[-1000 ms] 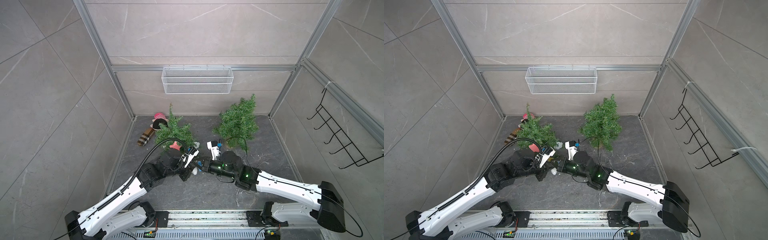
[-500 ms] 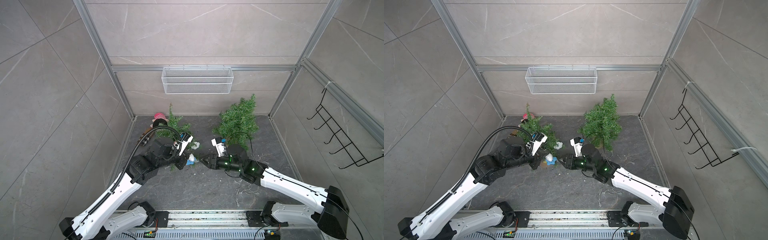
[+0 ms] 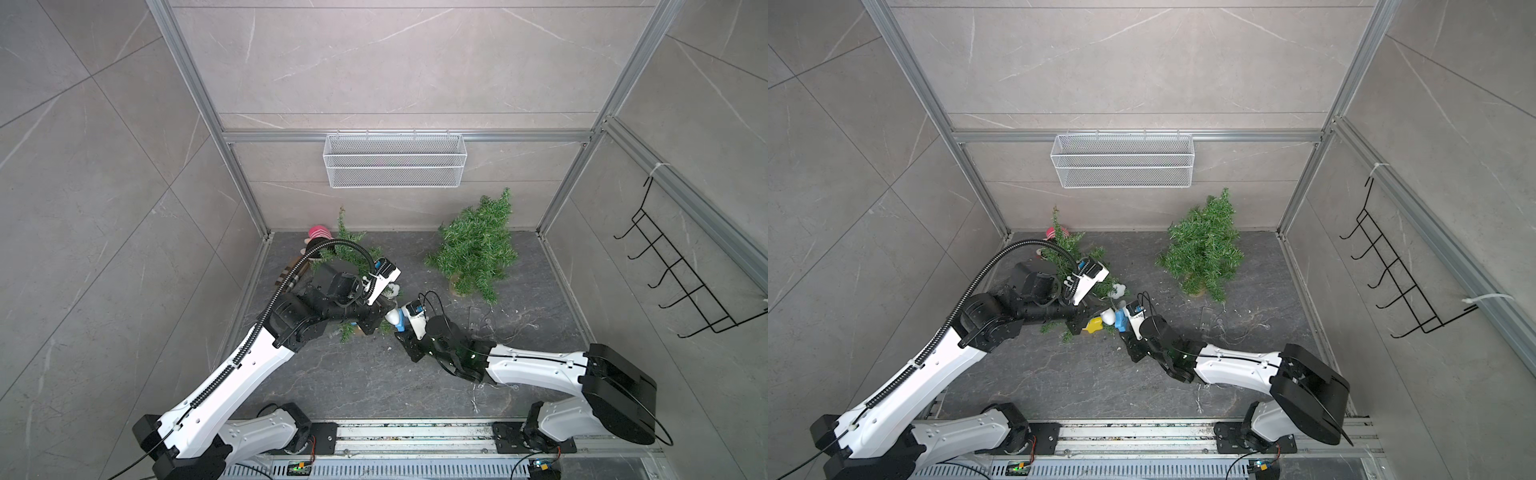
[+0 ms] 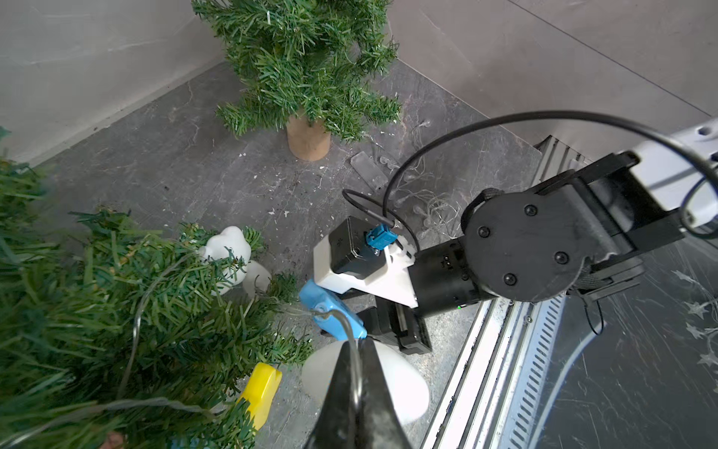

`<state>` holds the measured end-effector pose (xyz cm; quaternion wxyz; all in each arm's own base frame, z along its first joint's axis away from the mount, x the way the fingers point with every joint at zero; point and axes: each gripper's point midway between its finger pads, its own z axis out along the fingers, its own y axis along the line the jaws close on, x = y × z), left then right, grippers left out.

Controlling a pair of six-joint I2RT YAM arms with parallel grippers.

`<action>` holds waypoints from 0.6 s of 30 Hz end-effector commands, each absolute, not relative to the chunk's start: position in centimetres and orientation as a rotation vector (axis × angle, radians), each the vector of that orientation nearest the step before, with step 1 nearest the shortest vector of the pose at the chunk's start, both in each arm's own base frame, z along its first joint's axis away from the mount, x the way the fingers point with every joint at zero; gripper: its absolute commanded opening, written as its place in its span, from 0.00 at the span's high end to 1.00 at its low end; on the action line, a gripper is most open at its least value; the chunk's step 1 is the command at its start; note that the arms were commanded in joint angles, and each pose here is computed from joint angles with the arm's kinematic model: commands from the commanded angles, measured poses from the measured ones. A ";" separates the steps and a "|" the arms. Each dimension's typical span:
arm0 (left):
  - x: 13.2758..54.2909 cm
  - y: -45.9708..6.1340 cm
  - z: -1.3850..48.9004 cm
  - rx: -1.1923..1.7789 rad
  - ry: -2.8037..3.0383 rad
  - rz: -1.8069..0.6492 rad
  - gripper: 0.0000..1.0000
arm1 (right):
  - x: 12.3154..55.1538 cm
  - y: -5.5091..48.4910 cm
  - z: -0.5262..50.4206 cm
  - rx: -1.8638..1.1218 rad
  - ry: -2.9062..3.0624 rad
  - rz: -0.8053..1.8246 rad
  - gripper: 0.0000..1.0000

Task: Wrap string light around the christmas tree
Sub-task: Wrap the light string around the Christmas tree.

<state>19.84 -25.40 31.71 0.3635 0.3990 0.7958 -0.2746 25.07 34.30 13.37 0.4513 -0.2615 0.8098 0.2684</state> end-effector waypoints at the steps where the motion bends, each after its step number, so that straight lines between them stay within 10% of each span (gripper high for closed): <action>1: 19.1 -25.7 34.5 1.056 1.959 -0.757 1.00 | 27.5 34.6 16.5 -0.543 1.800 0.648 0.63; 18: 17.9 -26.1 36.7 1.109 1.928 -0.826 1.00 | 29.2 37.5 20.1 -0.564 1.544 0.788 0.60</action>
